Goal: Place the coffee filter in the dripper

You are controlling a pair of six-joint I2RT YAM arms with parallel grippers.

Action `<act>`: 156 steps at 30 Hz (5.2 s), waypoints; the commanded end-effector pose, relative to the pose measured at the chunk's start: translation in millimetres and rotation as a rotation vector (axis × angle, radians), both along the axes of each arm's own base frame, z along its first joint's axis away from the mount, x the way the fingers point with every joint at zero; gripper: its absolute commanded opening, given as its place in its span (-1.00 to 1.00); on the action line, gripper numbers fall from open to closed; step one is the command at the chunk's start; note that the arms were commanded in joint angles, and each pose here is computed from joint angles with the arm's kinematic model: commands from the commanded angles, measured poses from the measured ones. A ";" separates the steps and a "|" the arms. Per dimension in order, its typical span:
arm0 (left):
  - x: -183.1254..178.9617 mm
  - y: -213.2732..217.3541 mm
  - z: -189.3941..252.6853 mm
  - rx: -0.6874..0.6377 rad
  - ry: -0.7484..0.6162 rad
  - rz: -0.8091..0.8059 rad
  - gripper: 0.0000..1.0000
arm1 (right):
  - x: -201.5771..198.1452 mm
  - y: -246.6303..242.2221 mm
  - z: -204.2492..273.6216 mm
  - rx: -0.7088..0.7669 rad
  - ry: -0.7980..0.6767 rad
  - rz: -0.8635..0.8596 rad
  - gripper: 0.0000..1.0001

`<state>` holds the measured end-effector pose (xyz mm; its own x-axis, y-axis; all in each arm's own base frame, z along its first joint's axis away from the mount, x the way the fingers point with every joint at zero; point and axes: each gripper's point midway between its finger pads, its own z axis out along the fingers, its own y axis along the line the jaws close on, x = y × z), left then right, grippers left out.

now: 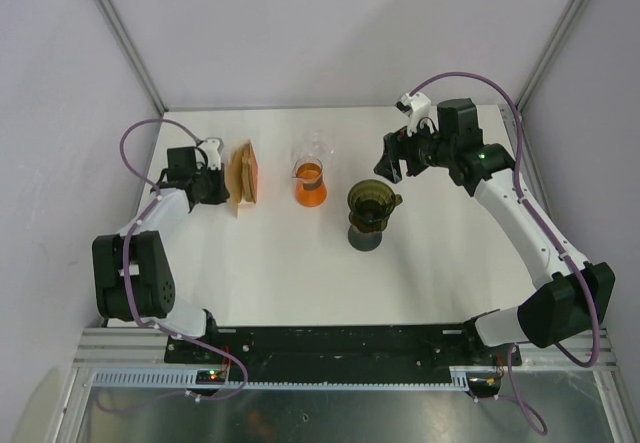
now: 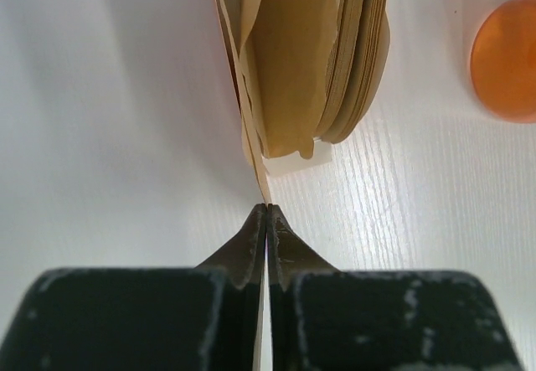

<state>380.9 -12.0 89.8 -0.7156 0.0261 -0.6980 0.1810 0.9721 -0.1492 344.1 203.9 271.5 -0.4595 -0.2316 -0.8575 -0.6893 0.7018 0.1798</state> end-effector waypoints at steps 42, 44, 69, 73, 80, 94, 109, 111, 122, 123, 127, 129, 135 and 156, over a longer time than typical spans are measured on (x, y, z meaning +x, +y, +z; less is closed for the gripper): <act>-17.4 3.5 82.7 0.010 -0.130 -0.021 -1.00 | -9.2 3.2 24.2 0.006 -0.087 0.014 0.58; -20.6 2.6 98.8 0.012 -0.164 -0.024 -1.00 | -9.2 2.9 27.2 0.004 -0.099 0.005 0.58; -167.8 -154.9 244.6 -0.126 -0.297 -1.004 -0.99 | -108.6 143.7 106.7 0.187 -0.492 0.549 0.88; -193.1 -167.8 257.5 -0.159 -0.302 -1.101 -0.99 | -122.1 150.6 105.3 0.218 -0.493 0.654 0.92; -213.1 -175.7 264.9 -0.189 -0.304 -1.182 -1.00 | -131.9 157.8 100.1 0.260 -0.450 0.737 0.89; -219.8 -181.0 271.8 -0.233 -0.313 -1.214 -1.00 | -146.1 166.5 85.5 0.304 -0.357 0.875 -0.59; -126.1 -144.0 289.3 -0.139 -0.310 -0.654 0.34 | -42.6 95.4 131.3 0.002 -0.756 0.003 -1.00; -110.2 -132.6 300.7 -0.190 -0.319 -0.560 0.37 | -32.0 79.5 137.0 -0.022 -0.805 -0.139 -1.00; -115.3 -177.3 353.9 -0.543 -0.271 -0.644 0.64 | -37.4 85.7 149.8 -0.310 -1.123 -0.484 -1.00; -118.0 -181.5 358.8 -0.565 -0.272 -0.660 0.72 | -40.8 89.9 150.4 -0.362 -1.162 -0.487 -1.00; -124.4 -189.2 369.3 -0.617 -0.271 -0.687 0.96 | -51.0 99.7 150.5 -0.476 -1.279 -0.562 -1.00; -122.8 -189.4 366.0 -0.618 -0.267 -0.676 0.98 | -57.4 105.1 149.6 -0.513 -1.330 -0.578 -1.00; -115.7 -194.8 341.8 -0.610 -0.208 -0.640 0.91 | -71.8 119.4 148.1 -0.559 -1.413 -0.575 -1.00; -90.9 -147.7 336.9 -0.622 -0.223 -0.504 0.76 | -72.3 83.5 162.9 -0.630 -1.397 -0.704 -1.00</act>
<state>306.2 -155.8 404.8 -0.5883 -0.1244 -0.7990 0.6110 0.5788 -0.5401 282.9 340.4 387.8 0.3449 -0.8948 -0.2835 0.2853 0.3877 -0.8765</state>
